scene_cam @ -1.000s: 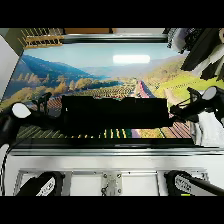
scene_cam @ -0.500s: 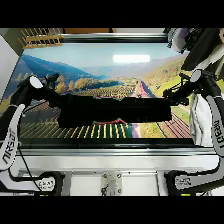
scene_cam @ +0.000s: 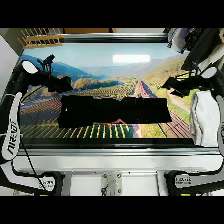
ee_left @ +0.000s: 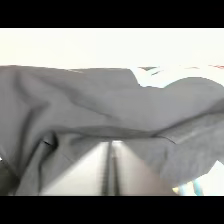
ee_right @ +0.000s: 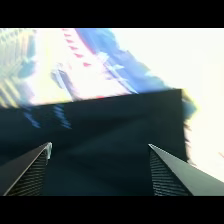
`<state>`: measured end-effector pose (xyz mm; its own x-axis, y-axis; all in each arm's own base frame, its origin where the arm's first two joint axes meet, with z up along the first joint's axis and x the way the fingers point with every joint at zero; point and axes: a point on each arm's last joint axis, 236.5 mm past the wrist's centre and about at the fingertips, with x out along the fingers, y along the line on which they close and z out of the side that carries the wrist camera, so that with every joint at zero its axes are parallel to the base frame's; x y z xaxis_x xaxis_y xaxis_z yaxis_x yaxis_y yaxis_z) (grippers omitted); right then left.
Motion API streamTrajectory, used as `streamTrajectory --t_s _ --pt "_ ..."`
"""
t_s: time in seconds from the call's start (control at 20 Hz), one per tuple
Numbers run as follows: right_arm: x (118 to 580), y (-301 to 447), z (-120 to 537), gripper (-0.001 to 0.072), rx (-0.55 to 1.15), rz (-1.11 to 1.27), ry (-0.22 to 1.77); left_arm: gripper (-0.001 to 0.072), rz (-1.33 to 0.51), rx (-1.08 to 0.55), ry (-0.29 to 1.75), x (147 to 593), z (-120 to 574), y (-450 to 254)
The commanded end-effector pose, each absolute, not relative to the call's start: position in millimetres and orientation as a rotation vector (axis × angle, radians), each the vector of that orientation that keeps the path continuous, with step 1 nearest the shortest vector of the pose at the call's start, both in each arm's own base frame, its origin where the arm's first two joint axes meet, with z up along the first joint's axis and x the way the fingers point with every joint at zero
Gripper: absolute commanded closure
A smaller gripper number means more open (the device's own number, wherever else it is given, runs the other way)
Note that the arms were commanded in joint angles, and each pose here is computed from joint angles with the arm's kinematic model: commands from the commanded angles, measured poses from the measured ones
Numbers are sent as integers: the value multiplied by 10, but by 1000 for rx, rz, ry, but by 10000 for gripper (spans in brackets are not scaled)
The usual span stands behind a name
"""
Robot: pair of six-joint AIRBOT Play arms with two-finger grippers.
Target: Fold the clothes and pants, and hang the long-sleeved shirts on hangers.
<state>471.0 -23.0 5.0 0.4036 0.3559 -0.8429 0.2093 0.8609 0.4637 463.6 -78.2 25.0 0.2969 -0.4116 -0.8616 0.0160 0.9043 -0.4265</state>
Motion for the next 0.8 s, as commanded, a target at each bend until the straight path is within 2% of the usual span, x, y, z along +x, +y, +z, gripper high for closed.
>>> streamTrajectory --t_s 0.0,0.15,0.3,0.75 --pt "4217 -654 -129 57 593 124 1259 699 -331 -381 1220 4428 308 -1049" --pt "3826 -973 -546 57 711 62 1324 699 -388 -395 1251 4133 104 -1465" --pt "3641 -1023 -844 58 763 60 1383 699 -443 -396 1288 3915 -87 -1846" --pt "3897 -338 -1167 65 882 219 1419 699 -524 -341 1377 3651 -380 -2324"
